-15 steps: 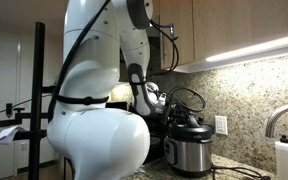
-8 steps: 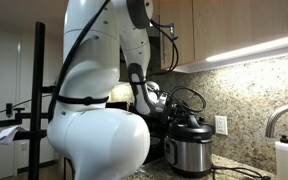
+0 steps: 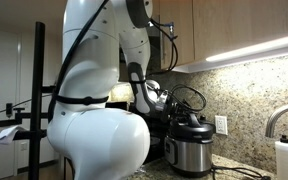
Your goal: Pick up the lid from the cooker and put it on the counter
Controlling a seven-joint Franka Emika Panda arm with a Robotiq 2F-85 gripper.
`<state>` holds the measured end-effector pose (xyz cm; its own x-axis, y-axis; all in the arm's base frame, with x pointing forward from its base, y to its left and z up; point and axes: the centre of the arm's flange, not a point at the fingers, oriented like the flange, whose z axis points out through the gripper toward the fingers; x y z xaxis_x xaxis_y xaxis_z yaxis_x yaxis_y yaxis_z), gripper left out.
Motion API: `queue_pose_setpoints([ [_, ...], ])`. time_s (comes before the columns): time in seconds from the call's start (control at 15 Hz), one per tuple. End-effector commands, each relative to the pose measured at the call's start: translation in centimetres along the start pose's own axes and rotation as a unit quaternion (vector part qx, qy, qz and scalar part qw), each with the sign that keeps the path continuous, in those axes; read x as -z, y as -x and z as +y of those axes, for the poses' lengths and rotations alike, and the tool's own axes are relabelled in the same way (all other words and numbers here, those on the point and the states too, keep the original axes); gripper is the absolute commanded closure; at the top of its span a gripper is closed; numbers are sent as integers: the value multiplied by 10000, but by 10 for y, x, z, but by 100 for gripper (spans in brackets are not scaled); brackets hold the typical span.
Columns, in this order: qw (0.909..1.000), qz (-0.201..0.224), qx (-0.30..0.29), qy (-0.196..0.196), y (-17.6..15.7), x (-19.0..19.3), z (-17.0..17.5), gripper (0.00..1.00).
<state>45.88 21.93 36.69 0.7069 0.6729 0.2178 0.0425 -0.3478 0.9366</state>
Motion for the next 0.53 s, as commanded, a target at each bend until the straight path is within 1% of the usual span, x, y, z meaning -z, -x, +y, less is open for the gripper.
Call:
queue_pose_setpoints([
  [0.0,10000,-6,22,0,1,0,-1,85],
  [0.2,10000,-8,31,2,1,1,-2,85],
  [0.27,10000,-8,31,3,1,0,-2,93],
  [0.47,9998,113,-24,159,-10,0,17,94],
])
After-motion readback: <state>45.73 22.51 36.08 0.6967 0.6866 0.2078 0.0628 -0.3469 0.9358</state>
